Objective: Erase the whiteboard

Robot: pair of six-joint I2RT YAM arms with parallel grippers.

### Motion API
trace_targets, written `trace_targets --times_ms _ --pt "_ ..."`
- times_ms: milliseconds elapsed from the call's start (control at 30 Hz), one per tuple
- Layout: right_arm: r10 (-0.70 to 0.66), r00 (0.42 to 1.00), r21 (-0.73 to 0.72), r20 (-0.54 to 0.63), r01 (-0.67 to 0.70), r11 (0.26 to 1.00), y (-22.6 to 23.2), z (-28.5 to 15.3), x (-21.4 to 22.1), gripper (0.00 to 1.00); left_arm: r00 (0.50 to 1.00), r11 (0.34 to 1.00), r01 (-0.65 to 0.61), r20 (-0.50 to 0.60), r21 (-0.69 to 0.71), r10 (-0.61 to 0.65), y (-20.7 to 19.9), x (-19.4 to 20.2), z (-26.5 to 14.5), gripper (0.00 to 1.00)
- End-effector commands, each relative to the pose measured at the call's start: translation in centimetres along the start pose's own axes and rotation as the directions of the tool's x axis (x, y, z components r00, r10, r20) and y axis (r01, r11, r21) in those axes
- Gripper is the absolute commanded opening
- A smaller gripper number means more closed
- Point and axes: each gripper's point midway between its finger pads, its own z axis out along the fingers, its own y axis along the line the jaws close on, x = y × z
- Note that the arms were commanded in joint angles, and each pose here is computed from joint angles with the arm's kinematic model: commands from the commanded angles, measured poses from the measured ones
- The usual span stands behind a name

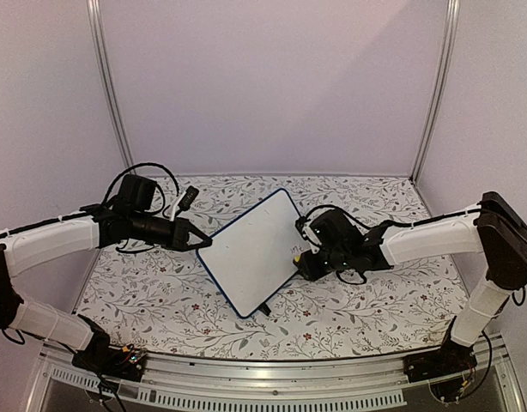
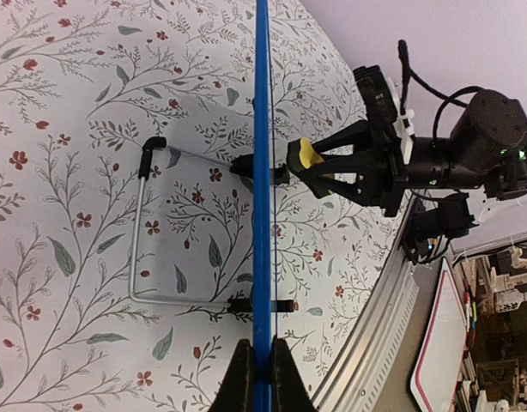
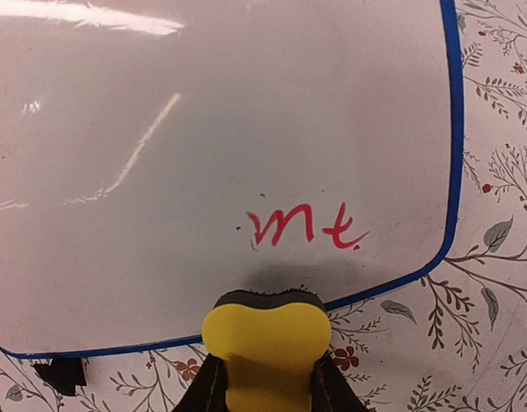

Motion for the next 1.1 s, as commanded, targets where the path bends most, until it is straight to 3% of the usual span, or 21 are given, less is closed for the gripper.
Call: trace_targets --times_ms 0,367,600,1067 --pt "-0.019 0.993 0.032 0.120 0.015 0.999 -0.1 -2.3 -4.8 0.19 0.998 0.998 -0.051 0.028 0.037 0.050 -1.0 -0.8 -0.3 0.00" --pt "-0.053 0.988 0.041 0.144 0.047 0.998 -0.4 -0.1 -8.0 0.19 0.998 0.998 -0.052 0.029 0.036 0.051 -1.1 -0.7 -0.3 0.00" --pt "-0.037 0.999 0.016 0.039 0.037 0.999 -1.1 2.3 -3.9 0.19 0.998 0.998 -0.052 0.028 0.038 0.051 -1.1 -0.7 -0.3 0.00" --pt "-0.012 0.999 -0.023 -0.040 0.011 1.000 -1.3 2.2 0.4 0.19 0.998 0.998 -0.049 0.027 0.036 0.048 -1.0 -0.7 -0.3 0.00"
